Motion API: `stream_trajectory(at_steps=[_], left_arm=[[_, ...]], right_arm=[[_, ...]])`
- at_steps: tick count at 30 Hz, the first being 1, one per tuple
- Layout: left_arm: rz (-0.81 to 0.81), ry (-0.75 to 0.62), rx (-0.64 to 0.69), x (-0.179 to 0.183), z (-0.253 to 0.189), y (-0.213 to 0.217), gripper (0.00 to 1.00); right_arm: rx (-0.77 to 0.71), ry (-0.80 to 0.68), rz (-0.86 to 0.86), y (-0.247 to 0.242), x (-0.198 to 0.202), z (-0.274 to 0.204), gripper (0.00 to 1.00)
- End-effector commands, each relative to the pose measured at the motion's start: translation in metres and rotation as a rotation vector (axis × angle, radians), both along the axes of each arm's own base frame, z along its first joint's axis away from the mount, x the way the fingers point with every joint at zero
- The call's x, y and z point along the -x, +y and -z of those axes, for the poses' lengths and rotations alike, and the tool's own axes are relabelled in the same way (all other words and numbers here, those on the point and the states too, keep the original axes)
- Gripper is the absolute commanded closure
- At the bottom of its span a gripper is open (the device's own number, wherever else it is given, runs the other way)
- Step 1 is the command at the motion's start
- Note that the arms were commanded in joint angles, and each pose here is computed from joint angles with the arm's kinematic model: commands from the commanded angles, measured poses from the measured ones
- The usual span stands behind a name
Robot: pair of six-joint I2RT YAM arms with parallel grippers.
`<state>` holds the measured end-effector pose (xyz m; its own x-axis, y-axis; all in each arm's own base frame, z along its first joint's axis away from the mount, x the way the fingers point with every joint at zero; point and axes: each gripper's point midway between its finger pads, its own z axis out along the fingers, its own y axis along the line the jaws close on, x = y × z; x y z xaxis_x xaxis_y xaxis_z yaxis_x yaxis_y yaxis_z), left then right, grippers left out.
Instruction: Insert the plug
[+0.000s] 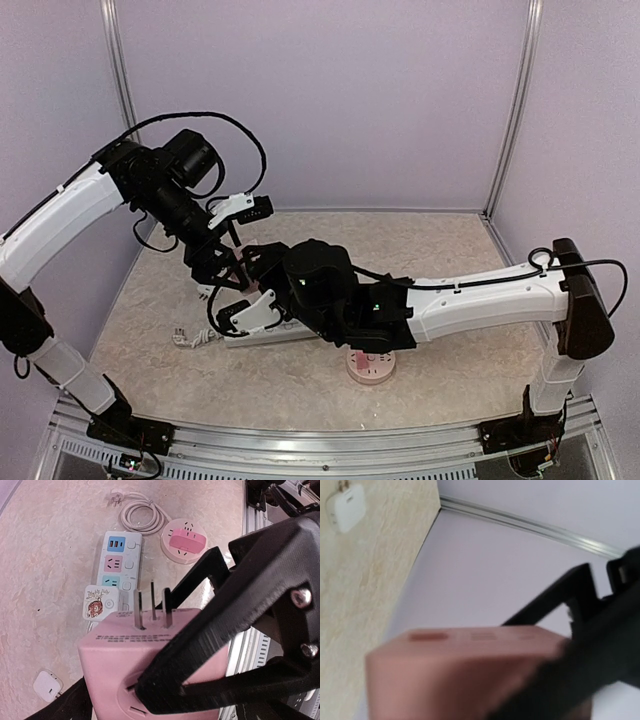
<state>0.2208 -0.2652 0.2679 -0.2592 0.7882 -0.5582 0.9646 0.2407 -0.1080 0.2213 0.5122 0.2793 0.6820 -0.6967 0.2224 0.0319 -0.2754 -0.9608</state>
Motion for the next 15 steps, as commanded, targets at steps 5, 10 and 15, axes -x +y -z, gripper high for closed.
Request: stream_trajectory(at_steps=[5,10,15], left_arm=[[0.038,-0.162,0.081,-0.005,-0.067,0.03,0.01],[0.091,-0.315,0.187,0.007,-0.125,0.04,0.01],[0.187,-0.409,0.262,0.03,-0.163,0.021,0.01]], right_arm=[[-0.542,0.498,0.027,-0.02,-0.009,-0.07,1.0],[-0.847,1.075,-0.349,-0.047,0.024,-0.115,1.0],[-1.012,1.306,-0.706,-0.071,0.055,-0.178,1.0]])
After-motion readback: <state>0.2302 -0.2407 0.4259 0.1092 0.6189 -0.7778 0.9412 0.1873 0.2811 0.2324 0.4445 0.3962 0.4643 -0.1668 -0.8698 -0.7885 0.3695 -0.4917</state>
